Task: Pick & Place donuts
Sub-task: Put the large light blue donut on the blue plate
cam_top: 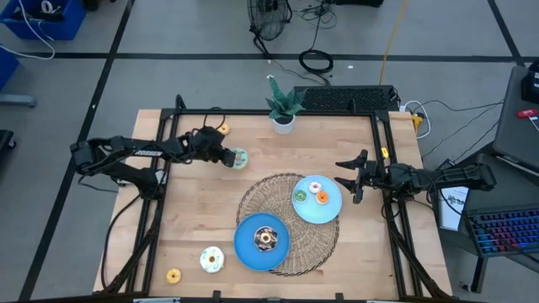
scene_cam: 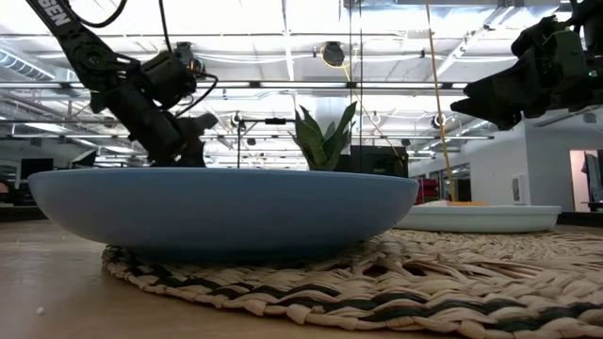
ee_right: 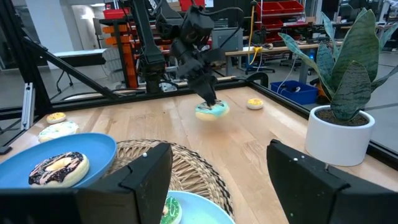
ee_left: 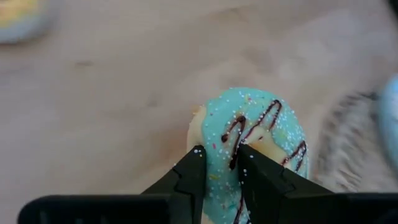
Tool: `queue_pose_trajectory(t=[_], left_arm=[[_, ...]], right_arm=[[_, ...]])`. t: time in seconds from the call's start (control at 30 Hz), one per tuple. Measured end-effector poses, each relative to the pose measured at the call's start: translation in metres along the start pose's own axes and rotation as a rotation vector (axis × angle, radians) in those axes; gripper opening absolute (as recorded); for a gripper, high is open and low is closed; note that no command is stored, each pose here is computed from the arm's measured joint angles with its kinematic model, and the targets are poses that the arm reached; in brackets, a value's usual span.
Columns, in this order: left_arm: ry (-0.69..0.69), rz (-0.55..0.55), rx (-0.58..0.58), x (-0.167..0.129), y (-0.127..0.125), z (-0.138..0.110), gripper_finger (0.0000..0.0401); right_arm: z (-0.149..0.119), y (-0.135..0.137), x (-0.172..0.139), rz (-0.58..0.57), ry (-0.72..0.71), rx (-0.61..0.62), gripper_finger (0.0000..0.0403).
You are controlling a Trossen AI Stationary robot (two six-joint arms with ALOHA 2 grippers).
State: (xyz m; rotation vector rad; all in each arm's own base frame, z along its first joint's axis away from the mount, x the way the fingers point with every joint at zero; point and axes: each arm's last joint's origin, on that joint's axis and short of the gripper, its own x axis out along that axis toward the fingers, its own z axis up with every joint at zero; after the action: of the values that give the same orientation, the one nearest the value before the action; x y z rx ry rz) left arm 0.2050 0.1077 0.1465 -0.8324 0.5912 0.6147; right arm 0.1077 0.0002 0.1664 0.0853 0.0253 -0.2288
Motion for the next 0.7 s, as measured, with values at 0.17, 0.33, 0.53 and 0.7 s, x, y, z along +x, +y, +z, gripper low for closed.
queue_pose_trajectory(t=[0.17,0.33,0.53,0.7], left_arm=[[0.081,-0.244,0.039,-0.001,-0.015,-0.001,0.0092],[0.117,-0.516,0.149,-0.005,-0.042,-0.006,0.0092],[0.058,-0.762,0.308,-0.014,-0.077,-0.016,0.0092],[0.001,-0.927,0.385,-0.026,-0.103,-0.028,0.0093]], right_arm=[[0.000,0.000,0.000,0.000,0.000,0.000,0.0242],[0.000,0.000,0.000,0.000,0.000,0.000,0.0242],[0.000,0.000,0.000,0.000,0.000,0.000,0.0242],[0.000,0.000,0.000,0.000,0.000,0.000,0.0242]])
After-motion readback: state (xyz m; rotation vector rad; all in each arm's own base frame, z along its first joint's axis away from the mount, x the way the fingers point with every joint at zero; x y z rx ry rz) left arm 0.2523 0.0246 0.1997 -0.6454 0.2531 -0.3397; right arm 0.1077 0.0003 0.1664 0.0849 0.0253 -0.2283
